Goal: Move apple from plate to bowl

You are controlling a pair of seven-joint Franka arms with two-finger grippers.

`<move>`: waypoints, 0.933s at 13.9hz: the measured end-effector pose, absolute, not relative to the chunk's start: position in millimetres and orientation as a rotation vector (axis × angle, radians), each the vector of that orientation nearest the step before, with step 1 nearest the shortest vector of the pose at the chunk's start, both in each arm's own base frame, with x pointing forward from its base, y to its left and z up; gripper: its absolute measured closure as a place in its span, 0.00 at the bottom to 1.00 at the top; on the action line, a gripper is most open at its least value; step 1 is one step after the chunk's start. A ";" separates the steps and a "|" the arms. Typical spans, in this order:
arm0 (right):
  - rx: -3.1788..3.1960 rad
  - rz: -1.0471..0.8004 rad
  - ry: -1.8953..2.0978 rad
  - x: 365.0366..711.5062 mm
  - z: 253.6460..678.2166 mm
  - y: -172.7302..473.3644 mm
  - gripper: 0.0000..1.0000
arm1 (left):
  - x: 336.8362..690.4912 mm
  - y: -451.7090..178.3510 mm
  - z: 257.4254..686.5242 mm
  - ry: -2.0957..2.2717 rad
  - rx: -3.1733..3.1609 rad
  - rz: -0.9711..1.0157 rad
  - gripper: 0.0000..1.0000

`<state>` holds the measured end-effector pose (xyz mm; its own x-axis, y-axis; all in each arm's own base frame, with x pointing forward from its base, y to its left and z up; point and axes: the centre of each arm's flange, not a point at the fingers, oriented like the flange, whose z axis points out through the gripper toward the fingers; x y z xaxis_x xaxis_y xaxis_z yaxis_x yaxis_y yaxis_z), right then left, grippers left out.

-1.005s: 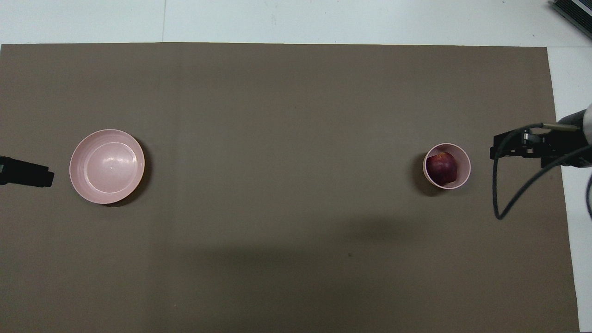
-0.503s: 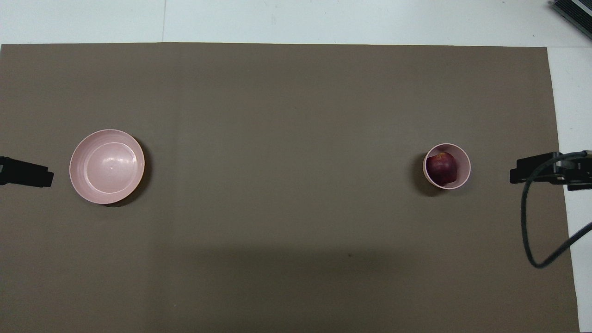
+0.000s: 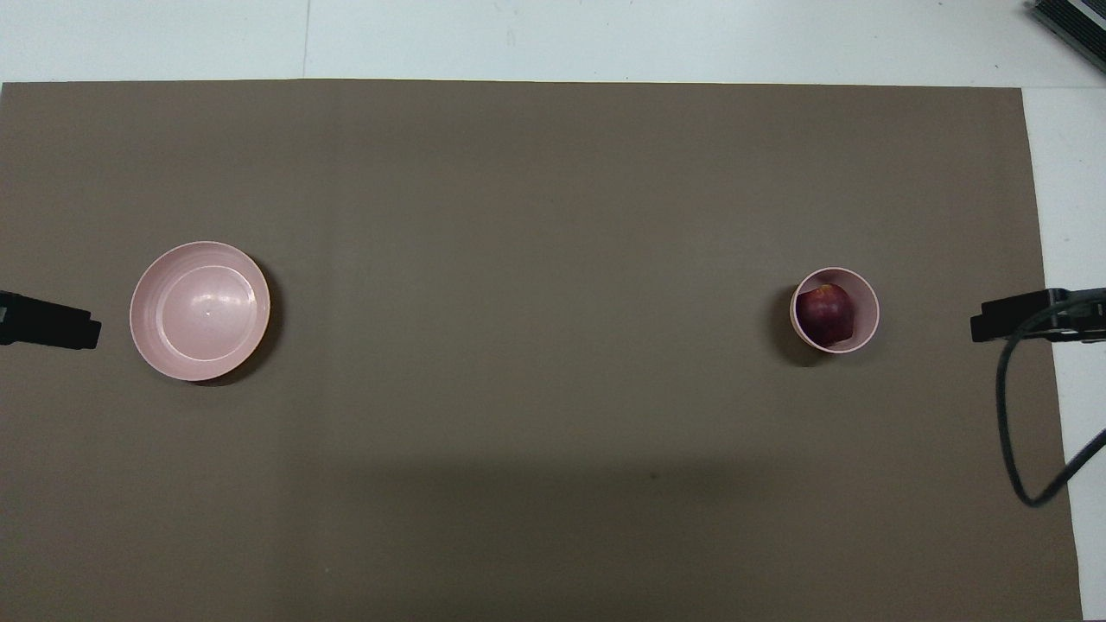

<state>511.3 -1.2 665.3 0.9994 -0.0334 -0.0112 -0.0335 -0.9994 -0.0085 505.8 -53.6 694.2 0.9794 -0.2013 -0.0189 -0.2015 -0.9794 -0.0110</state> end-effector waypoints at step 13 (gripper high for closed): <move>-3.138 -0.051 0.043 525.9 672.3 -21.7 0.00 | 505.8 -53.6 694.2 0.317 -3.113 0.028 0.00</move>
<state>525.9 -21.7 672.3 0.9991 -0.0276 0.0327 -0.0275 -0.9996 -0.0035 505.8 -53.6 694.2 0.9794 -0.2013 -0.0189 -0.2015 -0.9794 -0.0110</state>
